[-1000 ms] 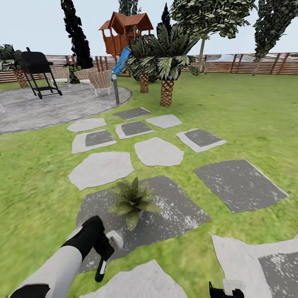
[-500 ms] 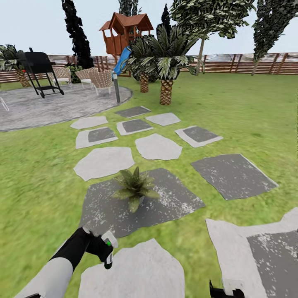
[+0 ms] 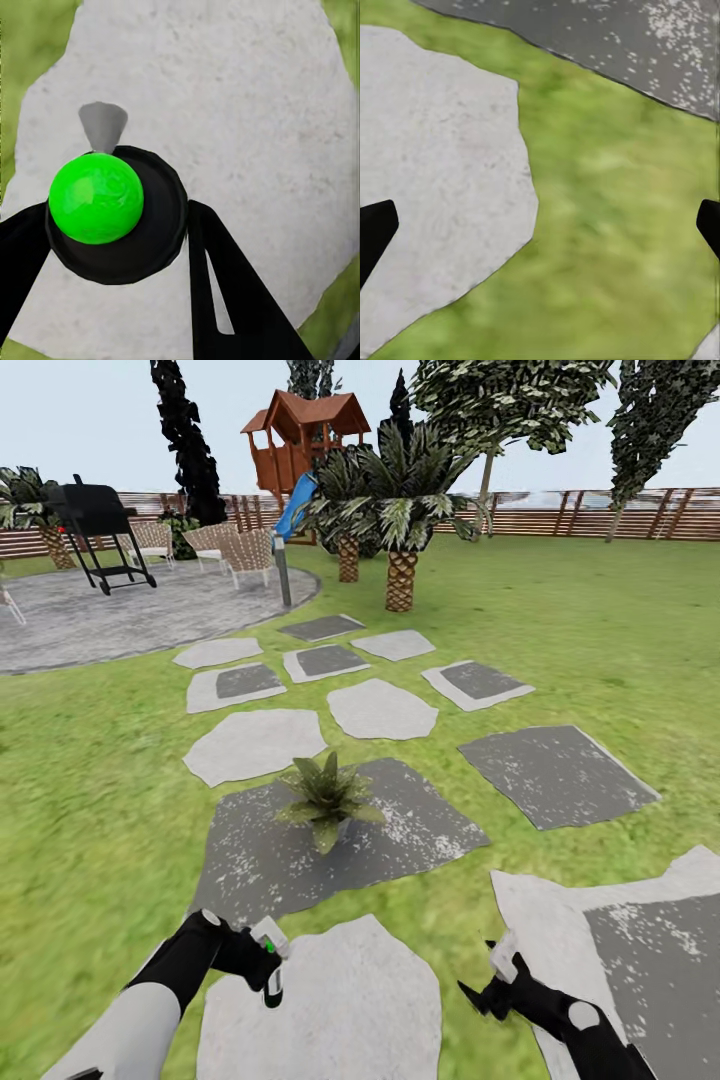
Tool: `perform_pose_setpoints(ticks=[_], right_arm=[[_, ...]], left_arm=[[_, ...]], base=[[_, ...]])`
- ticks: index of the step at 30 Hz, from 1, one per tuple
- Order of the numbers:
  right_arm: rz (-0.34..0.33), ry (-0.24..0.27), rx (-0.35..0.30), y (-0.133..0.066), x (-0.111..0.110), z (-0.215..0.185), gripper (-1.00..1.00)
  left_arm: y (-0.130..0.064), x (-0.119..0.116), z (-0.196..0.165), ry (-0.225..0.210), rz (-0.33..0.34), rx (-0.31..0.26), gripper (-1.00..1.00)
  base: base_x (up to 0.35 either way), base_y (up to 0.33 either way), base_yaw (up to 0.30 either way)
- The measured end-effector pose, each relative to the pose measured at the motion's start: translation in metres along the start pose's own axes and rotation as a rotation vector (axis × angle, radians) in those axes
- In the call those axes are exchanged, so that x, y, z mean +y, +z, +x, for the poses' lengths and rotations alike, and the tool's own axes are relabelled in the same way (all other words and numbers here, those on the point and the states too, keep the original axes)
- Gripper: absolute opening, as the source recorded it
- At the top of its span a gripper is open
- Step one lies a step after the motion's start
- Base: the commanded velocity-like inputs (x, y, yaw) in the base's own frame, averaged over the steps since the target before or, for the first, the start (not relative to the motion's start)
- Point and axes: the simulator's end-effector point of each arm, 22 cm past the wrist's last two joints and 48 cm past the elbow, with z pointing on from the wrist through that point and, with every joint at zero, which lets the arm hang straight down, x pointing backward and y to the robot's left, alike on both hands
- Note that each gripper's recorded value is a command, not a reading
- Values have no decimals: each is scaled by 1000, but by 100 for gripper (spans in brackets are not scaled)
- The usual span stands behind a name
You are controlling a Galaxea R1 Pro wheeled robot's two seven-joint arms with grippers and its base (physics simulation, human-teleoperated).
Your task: Pick up the pesticide atomizer in the garden and spray insectifuge to fully cover both potted plants in the garden.
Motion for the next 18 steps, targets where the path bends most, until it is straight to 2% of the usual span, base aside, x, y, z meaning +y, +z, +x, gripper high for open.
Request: perform_pose_setpoints(ticks=[2,5,6,7,9,10,13,15,18], right_arm=[[-22,-14,-22,4,-5,-17,100],[-74,-38,-43,9,2,-34,100],[-99,-59,-47,13,7,-40,100],[-140,-101,-50,17,17,-49,100],[-207,-170,-45,24,35,-58,100],[-228,-194,-43,25,41,-61,-100],[-268,-238,-60,33,56,-78,-100],[-283,-248,-75,38,64,-90,-100],[-332,-273,-106,48,94,-111,-100]], left_arm=[[-2,4,-3,18,-4,-11,-100],[-6,9,-13,107,-10,-58,-100],[-9,11,-12,129,-8,-61,-100],[-12,13,-7,158,3,-51,-100],[-15,11,3,206,30,-15,-100],[-15,10,6,226,39,1,-100],[-13,4,13,301,56,57,-100],[-11,1,14,329,63,74,-100],[-8,-5,12,343,70,77,-100]], base=[[0,0,0],[0,0,0],[0,0,0],[0,0,0],[0,0,0],[0,0,0],[0,0,0],[0,0,0],[0,0,0]])
